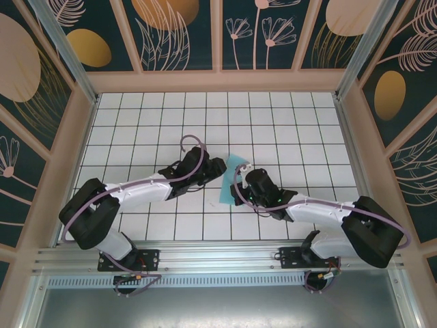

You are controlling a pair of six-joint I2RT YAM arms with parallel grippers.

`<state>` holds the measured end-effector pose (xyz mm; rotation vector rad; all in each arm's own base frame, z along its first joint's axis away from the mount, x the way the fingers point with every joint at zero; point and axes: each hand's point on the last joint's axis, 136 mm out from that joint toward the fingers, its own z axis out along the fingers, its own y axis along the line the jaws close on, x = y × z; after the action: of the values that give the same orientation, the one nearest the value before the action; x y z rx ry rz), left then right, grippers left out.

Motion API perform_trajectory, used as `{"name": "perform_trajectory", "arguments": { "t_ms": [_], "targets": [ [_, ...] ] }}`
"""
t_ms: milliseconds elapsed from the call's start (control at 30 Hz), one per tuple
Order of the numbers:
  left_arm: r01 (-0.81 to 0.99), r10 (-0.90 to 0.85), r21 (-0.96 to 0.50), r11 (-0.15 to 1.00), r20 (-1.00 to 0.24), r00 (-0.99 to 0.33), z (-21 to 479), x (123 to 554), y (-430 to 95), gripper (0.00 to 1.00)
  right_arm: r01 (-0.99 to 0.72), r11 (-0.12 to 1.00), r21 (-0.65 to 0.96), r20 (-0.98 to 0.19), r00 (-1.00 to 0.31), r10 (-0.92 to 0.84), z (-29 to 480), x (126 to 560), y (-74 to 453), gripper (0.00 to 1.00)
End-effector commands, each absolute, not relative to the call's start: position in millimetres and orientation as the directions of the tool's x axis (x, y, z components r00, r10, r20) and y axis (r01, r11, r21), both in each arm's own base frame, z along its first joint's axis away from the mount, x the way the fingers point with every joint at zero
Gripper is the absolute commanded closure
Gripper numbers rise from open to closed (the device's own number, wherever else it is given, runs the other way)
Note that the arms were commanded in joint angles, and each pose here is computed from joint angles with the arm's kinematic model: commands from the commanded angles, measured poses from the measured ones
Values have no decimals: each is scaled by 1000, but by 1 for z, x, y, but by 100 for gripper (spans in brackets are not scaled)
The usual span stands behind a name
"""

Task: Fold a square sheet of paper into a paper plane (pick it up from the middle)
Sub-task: Fold the triangle a second time at the center of the table.

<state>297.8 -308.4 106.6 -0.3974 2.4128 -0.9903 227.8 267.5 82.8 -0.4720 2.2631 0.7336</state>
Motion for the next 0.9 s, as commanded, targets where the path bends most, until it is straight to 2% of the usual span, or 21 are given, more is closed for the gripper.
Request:
{"name": "perform_trajectory", "arguments": {
  "t_ms": [0, 100, 167, 633, 867],
  "targets": [
    [-74, -430, -703, 707, -344, -835, 98, 294, -301, 64, -503, 692, 518, -679, -734, -26, 93, 226, 273, 100],
    [-44, -382, -726, 686, -308, -871, 90, 286, -313, 80, -480, 662, 576, -647, -762, 9, 90, 227, 269, 100],
    [-40, -361, -734, 678, -285, -888, 83, 281, -317, 86, -463, 647, 605, -629, -777, 32, 87, 227, 264, 100],
    [-40, -242, -683, 729, -202, -949, 36, 267, -344, 92, -346, 622, 703, -514, -851, 108, 64, 233, 241, 100],
    [-34, -230, -696, 717, -191, -954, 38, 265, -351, 92, -325, 620, 714, -497, -859, 122, 63, 236, 237, 100]
  ]
}}
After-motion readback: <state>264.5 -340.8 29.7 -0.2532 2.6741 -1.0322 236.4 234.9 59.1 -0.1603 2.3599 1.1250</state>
